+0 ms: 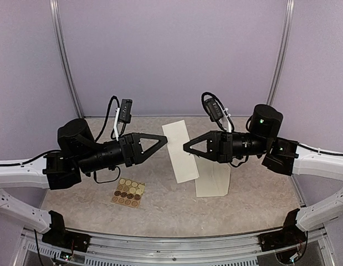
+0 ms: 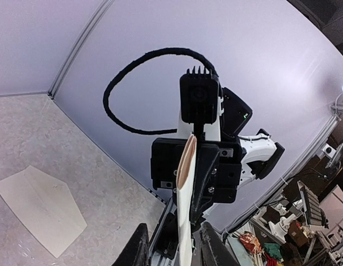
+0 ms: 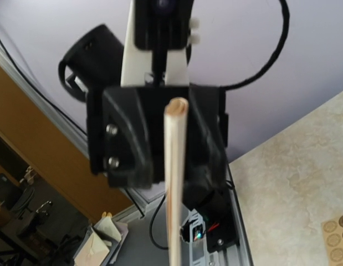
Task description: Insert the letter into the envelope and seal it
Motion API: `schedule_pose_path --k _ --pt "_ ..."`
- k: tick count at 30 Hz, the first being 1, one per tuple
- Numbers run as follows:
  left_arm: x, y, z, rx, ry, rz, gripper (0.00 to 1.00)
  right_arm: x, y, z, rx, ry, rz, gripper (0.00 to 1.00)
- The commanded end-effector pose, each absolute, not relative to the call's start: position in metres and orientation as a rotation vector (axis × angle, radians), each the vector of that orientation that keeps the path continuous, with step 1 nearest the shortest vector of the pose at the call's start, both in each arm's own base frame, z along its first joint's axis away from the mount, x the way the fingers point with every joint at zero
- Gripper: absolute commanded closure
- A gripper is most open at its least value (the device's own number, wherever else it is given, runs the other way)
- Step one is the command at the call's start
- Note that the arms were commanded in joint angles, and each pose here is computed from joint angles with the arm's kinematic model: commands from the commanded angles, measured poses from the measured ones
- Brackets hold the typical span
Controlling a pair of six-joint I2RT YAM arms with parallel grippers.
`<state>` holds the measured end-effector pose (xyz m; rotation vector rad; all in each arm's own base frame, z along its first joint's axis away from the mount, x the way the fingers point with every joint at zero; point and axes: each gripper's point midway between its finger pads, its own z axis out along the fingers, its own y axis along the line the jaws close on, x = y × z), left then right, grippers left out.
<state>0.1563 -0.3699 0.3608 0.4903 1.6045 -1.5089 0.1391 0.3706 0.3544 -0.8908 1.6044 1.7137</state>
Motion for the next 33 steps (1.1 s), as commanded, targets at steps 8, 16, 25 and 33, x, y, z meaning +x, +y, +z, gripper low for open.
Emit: schedule_pose_path --k 8,16,25,33 --pt "0.151 -0.373 0.382 0.565 1.534 -1.543 1.00 0.135 0.375 0.342 -0.950 1.637 1.711 1.00" --pt "0.157 -0.364 0.386 0.534 1.523 -1.537 0.75 0.135 0.377 0.339 -0.962 1.646 1.708 1.00" --pt "0.163 -0.364 0.380 0.518 1.547 -1.518 1.00 0.138 0.377 0.339 -0.944 1.660 1.690 1.00" --pt "0.184 -0.370 0.349 0.453 1.699 -1.418 0.40 0.190 0.353 0.301 -0.662 1.907 1.457 1.00"
